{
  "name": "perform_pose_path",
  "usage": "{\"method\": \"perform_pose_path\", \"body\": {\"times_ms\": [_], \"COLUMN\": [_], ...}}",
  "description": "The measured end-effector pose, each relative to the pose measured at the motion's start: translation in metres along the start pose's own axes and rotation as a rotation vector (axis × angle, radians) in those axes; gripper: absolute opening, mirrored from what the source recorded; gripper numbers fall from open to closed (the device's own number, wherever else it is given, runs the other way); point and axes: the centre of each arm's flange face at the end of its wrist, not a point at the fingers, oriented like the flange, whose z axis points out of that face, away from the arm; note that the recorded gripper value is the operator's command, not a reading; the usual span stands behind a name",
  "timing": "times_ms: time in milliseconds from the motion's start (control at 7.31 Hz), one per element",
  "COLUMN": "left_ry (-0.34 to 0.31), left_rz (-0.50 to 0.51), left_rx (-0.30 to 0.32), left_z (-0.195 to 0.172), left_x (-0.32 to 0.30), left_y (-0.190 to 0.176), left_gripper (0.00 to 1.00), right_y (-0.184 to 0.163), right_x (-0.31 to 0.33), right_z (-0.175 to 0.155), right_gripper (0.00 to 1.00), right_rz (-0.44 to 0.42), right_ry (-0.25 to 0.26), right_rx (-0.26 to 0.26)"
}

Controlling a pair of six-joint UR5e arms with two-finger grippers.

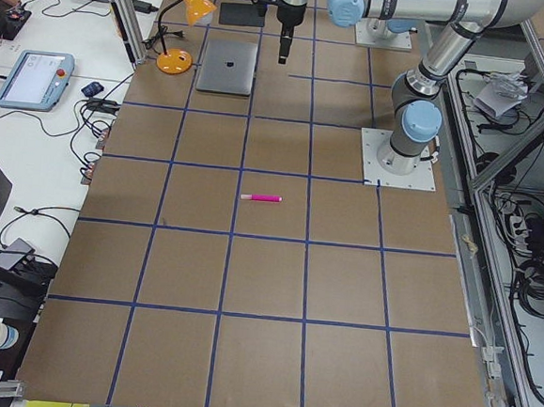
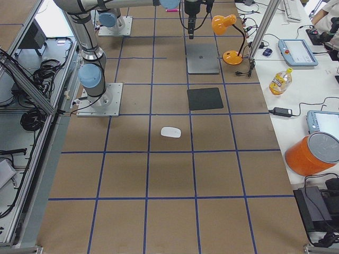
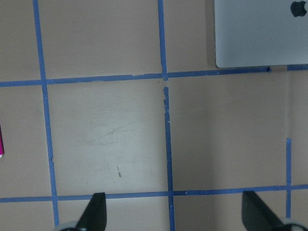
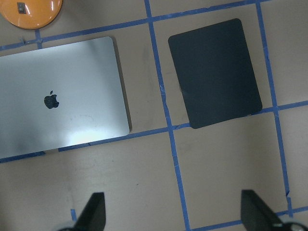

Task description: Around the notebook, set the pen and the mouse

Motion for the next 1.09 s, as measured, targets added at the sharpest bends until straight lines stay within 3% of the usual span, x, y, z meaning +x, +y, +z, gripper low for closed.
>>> {"method": "perform_pose_path", "body": {"times_ms": [821, 1095], "left_ry": [-0.004, -0.004], "left_rz": [-0.014, -0.013], "left_rx": [0.019, 0.016], "left_z": [0.011, 0.013], "left_x": [-0.009, -0.009], "left_y": [-0.009, -0.009], "left_gripper": [1.0, 1.0], "right_y": [-0.002, -0.016], "right_x": [0.01, 0.046], "right_z": [-0.008, -0.009], "right_gripper": [1.0, 1.0], "right_rz": [0.009, 0.043], "right_ry": [0.012, 0.03], "right_rx": [0.01, -0.004]}}
